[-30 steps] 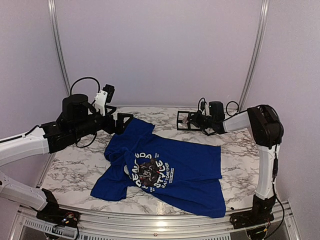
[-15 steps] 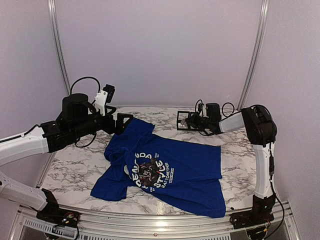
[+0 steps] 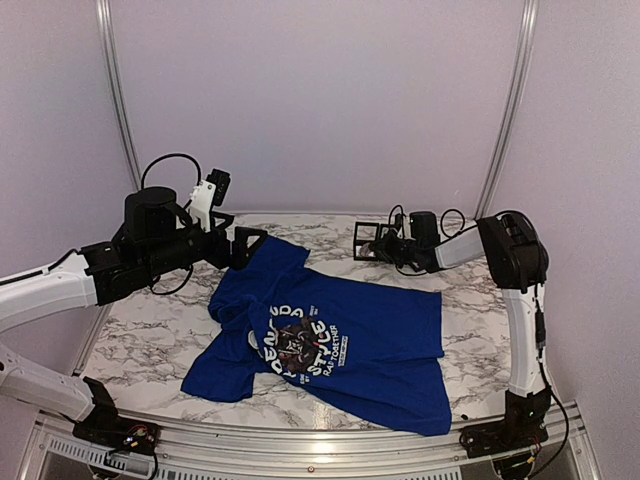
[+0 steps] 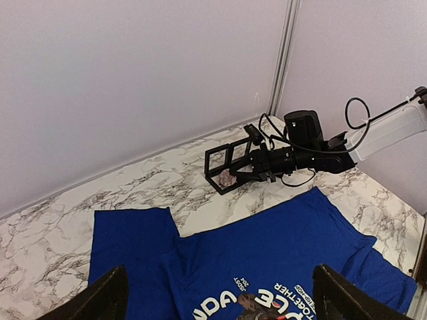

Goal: Remove the brooch from the garment
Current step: Place the brooch in the brooch box, then pick up the brooch from the flattened clothing, then open the brooch with the flattened clothing.

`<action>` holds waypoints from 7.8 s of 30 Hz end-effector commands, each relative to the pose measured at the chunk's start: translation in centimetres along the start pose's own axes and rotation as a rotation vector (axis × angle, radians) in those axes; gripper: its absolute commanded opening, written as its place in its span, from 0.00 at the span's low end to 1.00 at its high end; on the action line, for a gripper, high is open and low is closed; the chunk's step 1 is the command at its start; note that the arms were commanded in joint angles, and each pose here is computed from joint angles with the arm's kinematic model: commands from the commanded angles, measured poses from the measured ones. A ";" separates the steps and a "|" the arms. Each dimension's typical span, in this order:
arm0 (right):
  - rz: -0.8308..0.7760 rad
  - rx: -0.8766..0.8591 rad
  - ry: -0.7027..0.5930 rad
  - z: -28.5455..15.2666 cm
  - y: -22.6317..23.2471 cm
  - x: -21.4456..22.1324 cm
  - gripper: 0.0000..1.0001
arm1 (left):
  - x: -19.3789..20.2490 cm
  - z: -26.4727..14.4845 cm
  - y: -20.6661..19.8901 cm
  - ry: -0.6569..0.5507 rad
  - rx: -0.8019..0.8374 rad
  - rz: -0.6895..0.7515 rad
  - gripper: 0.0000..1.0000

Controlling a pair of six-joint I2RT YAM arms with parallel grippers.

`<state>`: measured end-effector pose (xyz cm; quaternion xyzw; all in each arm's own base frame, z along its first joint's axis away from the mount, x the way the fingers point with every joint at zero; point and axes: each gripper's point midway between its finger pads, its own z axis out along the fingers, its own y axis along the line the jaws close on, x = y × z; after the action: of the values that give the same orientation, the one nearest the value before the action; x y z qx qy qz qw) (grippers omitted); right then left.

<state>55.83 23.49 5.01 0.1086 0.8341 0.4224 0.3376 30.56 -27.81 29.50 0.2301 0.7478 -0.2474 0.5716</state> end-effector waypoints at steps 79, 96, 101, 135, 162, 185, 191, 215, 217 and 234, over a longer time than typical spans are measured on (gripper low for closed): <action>-0.540 0.035 0.233 -5.8 16.5 14.9 0.67 | 10.7 -1.6 4.3 0.162 -0.230 -0.527 0.98; -0.759 -0.095 0.409 -7.6 24.6 29.3 0.67 | 18.4 -4.8 3.6 0.312 -0.218 -0.688 0.67; -0.813 -0.062 0.436 -7.3 25.1 31.3 0.67 | 19.5 -4.5 3.0 0.353 -0.194 -0.706 0.47; -0.850 -0.011 0.520 -6.9 23.9 34.3 0.00 | 21.5 -1.6 -2.0 0.540 0.046 -0.692 0.32; -0.870 -0.028 0.474 -7.8 25.5 32.9 0.00 | 19.2 -1.5 -1.1 0.448 0.001 -0.744 0.00; -0.780 -0.143 0.427 -8.7 28.8 31.0 0.03 | 11.1 -3.0 0.2 -0.061 -0.045 -0.623 0.00; -0.680 -0.206 0.362 -10.0 29.9 28.2 0.24 | 10.6 -3.4 0.1 -0.133 -0.026 -0.639 0.00; -0.327 -0.533 0.370 -13.1 31.3 25.8 0.63 | 8.7 -1.9 -3.0 -0.230 0.169 -0.748 0.00; -0.294 -0.558 0.363 -13.1 31.1 25.4 0.60 | 8.9 -1.9 -3.2 -0.230 0.184 -0.761 0.00; -0.145 -0.673 0.395 -11.8 30.6 24.7 0.46 | 8.6 -1.8 -4.8 -0.228 0.285 -0.767 0.00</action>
<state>26.11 46.32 20.86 -0.1543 0.7260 0.6325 0.2216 24.72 -29.41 20.85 -0.0270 0.6896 -0.5419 0.4797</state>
